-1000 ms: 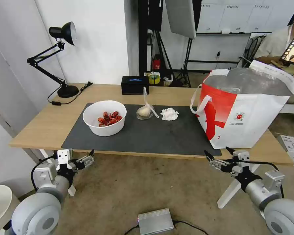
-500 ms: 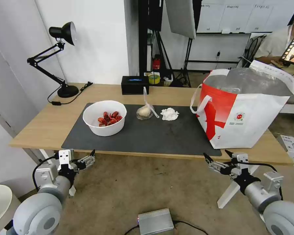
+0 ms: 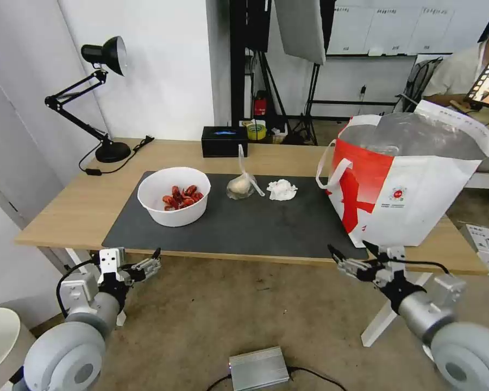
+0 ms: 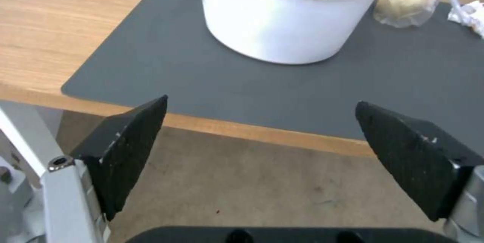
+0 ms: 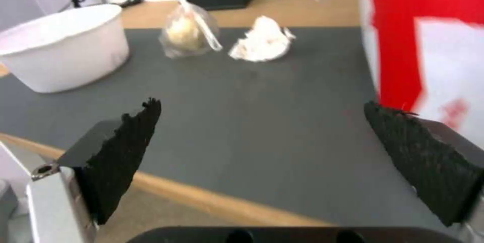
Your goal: Pick up the trash from the table and place it into the takeout bag.
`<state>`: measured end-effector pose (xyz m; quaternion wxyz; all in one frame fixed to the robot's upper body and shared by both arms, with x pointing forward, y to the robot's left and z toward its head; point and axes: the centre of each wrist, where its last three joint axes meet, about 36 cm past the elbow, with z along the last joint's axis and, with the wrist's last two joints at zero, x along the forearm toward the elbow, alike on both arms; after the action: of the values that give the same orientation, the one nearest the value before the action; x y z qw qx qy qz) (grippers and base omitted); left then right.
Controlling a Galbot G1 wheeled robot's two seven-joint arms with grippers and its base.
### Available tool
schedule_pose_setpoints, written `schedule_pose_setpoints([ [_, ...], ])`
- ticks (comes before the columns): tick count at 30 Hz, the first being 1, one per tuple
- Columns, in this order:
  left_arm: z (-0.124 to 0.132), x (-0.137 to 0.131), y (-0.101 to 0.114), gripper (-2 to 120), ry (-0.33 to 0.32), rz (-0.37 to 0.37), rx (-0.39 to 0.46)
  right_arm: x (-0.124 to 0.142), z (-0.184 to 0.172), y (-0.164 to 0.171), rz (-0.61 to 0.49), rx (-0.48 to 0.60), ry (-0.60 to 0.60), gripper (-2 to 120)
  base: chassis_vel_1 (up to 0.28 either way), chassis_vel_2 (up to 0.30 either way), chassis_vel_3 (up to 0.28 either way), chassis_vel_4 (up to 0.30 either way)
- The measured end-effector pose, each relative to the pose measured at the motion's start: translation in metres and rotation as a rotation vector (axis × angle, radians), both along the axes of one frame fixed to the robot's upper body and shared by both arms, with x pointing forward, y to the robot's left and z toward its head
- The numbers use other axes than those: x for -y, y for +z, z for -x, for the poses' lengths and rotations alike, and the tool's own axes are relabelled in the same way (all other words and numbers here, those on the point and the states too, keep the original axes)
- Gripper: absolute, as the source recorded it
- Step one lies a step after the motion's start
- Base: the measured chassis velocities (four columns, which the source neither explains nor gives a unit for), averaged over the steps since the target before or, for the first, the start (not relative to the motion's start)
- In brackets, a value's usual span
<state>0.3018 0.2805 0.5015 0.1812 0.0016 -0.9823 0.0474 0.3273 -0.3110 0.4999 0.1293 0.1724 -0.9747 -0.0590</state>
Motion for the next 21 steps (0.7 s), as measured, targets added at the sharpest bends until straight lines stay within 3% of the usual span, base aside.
schedule_pose_setpoints([
  [8,0.0,0.0,0.003,100,0.003,0.0,0.007,-0.017,-0.039,0.004,-0.013,-0.003,0.043,100,0.0,0.0,0.0,0.0],
  [21,-0.011,0.008,-0.005,100,-0.052,0.007,-0.015,-0.019,-0.077,0.009,0.039,-0.017,-0.016,100,0.0,0.0,0.0,0.0],
])
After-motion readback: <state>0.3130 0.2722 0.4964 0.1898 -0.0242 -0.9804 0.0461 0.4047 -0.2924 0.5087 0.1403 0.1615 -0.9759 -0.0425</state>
